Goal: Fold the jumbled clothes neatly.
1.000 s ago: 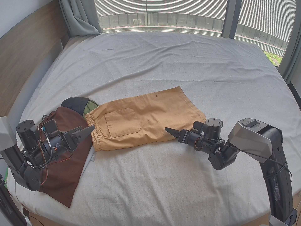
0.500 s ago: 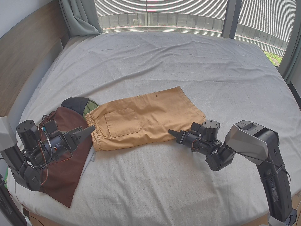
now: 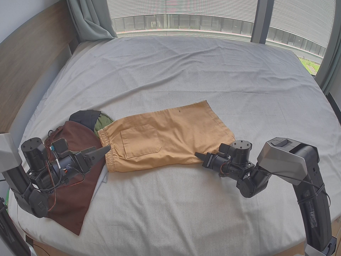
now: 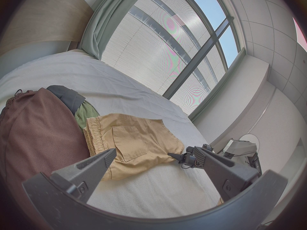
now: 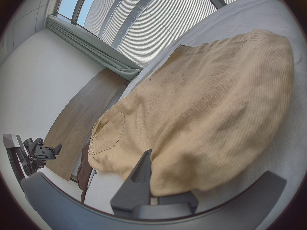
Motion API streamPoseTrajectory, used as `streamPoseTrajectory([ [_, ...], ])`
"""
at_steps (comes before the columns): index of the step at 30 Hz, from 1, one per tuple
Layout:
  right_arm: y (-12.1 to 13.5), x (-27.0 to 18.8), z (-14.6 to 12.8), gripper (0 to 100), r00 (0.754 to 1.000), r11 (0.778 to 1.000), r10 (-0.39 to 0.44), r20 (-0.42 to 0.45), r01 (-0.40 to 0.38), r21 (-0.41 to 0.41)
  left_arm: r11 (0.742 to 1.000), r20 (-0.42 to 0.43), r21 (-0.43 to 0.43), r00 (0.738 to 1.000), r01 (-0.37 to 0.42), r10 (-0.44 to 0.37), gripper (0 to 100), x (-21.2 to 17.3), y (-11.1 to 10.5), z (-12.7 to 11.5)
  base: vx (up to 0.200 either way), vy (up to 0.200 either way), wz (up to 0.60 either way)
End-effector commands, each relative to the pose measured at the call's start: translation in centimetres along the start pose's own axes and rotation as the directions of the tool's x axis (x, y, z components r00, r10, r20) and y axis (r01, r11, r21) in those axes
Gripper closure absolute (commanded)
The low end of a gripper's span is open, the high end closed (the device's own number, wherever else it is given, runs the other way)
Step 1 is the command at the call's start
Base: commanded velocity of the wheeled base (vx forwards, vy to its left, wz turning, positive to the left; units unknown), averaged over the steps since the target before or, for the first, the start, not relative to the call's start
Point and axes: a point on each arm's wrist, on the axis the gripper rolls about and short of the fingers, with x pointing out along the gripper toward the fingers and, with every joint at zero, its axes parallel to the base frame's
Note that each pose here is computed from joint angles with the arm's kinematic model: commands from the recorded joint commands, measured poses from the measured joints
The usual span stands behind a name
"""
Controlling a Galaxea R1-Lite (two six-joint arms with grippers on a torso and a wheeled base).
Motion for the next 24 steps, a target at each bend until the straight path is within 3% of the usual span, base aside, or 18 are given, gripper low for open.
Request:
streamPoseTrajectory([
  [1,1.6,-2.3,0.9,100,1.0,1.0,0.002,0.005,-0.002,-0.002,1.0,-0.007,-0.004,1.0,0.002,-0.002,0,0.1,0.0,-0.2,0.0,0.0,0.0],
  [17,4.0,-11.0,-1.6,100,0.992,0.998,-0.062,-0.106,0.063,0.008,1.0,-0.013,-0.013,1.0,0.018,-0.018,0,0.2,-0.1,-0.2,0.0,0.0,0.0],
  [24,3.9,-14.4,-3.8,100,0.971,0.991,-0.133,-0.198,0.136,0.001,0.999,-0.009,0.0,0.999,0.037,-0.037,0,0.7,-0.5,-0.1,0.0,0.0,0.0],
])
